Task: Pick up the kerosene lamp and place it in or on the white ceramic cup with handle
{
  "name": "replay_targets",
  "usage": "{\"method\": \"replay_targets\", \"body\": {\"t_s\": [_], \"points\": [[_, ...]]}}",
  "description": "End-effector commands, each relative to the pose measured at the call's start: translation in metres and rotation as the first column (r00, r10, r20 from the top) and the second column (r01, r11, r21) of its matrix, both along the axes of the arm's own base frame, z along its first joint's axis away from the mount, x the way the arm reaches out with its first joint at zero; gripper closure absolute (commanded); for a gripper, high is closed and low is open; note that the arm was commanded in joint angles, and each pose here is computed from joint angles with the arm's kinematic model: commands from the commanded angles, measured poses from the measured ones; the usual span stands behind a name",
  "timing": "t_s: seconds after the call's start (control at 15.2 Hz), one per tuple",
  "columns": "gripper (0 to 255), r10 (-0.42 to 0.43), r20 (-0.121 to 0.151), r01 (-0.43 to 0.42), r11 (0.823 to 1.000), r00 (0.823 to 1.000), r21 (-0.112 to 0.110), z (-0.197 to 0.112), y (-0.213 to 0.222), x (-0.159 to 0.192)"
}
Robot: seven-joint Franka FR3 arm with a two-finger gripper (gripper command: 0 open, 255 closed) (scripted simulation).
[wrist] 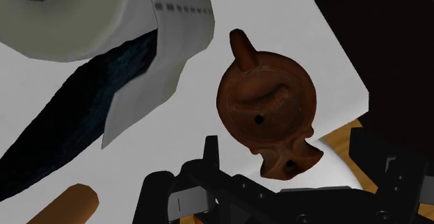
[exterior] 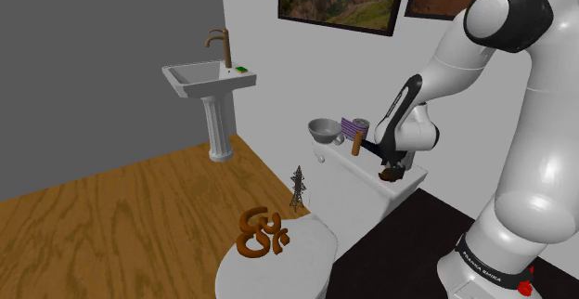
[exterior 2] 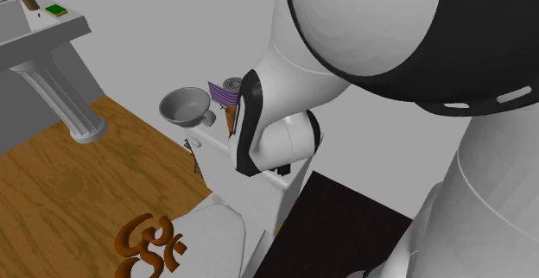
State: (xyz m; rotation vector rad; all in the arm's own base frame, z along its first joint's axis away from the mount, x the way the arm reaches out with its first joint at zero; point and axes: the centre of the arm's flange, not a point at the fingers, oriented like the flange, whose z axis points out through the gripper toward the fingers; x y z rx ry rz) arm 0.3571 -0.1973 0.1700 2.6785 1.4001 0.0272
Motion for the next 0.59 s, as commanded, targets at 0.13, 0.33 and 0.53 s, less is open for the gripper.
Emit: {"method": "replay_targets", "body": {"t_s": [0.13, 0.33, 0.53], "points": [[0, 0.0, 0.001, 0.0, 1.0, 1.0, 0.0, -0.0129, -0.0015, -0.0004], [0, 0.0, 0.001, 0.0, 1.0, 1.0, 0.0, -0.0129, -0.0015, -0.0004], [0, 0.0, 0.001, 0.0, 1.0, 1.0, 0.0, -0.0128, -0.0015, -0.0004]]}}
